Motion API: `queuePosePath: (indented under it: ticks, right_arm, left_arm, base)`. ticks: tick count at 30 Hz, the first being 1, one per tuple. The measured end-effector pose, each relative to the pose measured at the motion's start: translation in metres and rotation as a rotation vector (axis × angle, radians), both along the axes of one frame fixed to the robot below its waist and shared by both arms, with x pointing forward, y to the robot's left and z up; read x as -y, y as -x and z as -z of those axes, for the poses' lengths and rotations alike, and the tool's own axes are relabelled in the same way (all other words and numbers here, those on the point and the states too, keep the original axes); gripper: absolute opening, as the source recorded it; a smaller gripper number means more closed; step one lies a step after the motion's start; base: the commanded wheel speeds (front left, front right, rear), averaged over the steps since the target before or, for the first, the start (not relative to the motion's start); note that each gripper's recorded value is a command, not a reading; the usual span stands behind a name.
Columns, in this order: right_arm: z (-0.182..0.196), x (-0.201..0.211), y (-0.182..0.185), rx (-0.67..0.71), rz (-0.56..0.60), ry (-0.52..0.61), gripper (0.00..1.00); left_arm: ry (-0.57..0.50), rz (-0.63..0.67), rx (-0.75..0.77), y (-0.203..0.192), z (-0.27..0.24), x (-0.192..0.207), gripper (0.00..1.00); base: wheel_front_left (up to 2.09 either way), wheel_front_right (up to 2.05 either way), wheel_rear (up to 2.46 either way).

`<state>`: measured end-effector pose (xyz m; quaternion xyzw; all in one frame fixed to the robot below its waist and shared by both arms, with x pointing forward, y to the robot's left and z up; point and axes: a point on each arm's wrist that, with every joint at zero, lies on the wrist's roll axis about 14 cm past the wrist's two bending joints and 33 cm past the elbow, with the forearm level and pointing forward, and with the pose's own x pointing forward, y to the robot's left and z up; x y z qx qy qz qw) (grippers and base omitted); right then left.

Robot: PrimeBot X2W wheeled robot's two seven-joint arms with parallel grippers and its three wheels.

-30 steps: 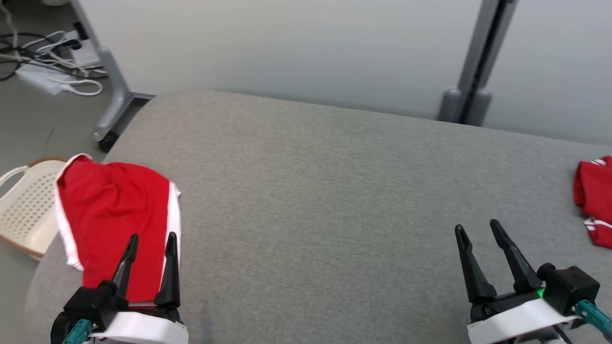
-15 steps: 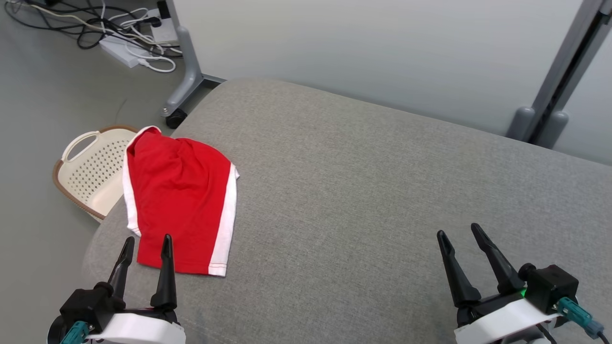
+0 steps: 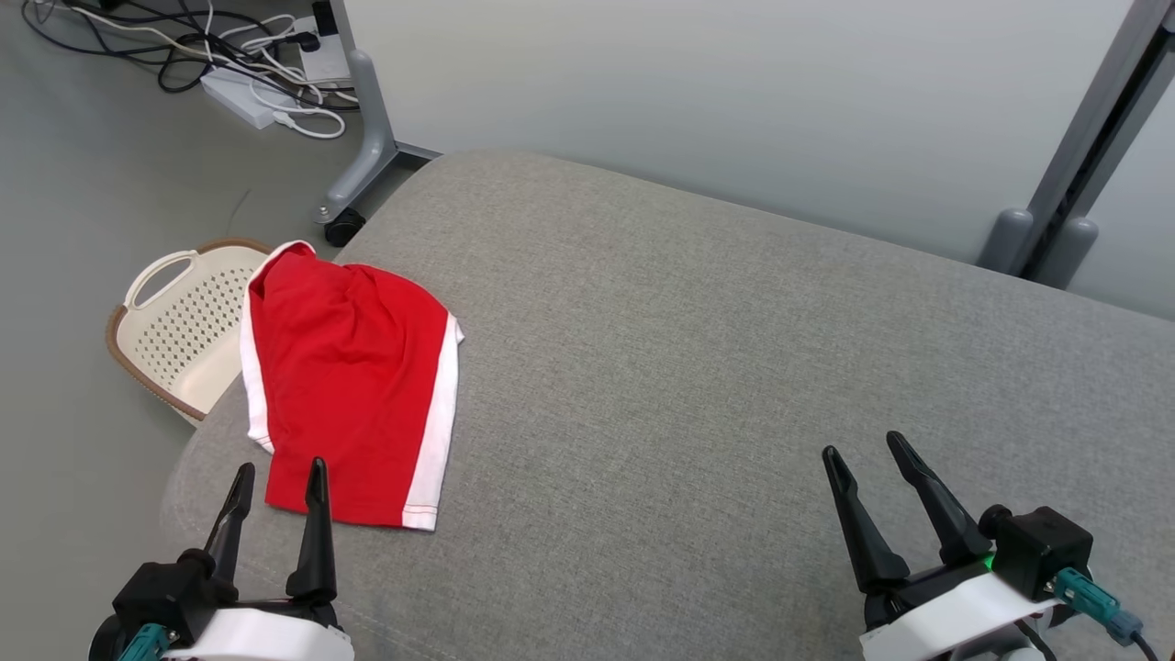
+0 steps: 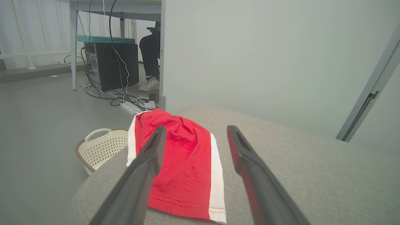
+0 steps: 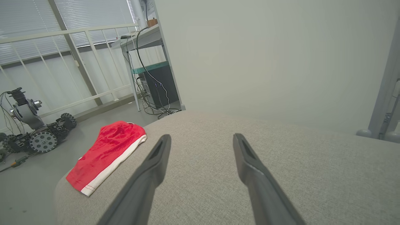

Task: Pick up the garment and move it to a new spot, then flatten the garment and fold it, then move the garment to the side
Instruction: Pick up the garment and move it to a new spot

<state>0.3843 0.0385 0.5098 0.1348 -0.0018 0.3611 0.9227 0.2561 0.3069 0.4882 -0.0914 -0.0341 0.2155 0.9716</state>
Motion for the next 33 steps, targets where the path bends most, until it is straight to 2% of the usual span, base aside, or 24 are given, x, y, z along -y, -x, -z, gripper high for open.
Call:
queuePosePath:
  ticks: [6, 14, 18, 22, 31, 33]
  right_arm:
    - [0.003, 0.005, -0.001, -0.012, 0.016, -0.003, 1.00]
    - [0.012, 0.007, -0.011, -0.036, 0.028, -0.013, 1.00]
    - [0.016, 0.009, -0.018, -0.046, 0.037, -0.017, 1.00]
    - [0.020, 0.014, -0.024, -0.055, 0.054, -0.019, 1.00]
    - [0.025, 0.031, -0.046, -0.056, 0.112, -0.025, 1.00]
    - [0.027, 0.036, -0.052, -0.057, 0.128, -0.025, 1.00]
  left_arm:
    - [-0.024, 0.016, -0.006, -0.010, -0.003, -0.003, 1.00]
    - [0.003, 0.042, -0.145, -0.041, 0.008, -0.026, 1.00]
    - [0.049, 0.043, -0.243, -0.056, 0.020, -0.043, 1.00]
    - [0.081, 0.048, -0.279, -0.080, 0.016, -0.058, 1.00]
    - [0.169, 0.057, -0.432, -0.119, 0.048, -0.073, 1.00]
    - [0.216, 0.071, -0.519, -0.124, 0.066, -0.069, 1.00]
  base:
    - [0.00, 0.00, 0.00]
    - [0.00, 0.00, 0.00]
    - [0.00, 0.00, 0.00]
    - [0.00, 0.00, 0.00]
    - [0.00, 0.00, 0.00]
    - [0.00, 0.00, 0.00]
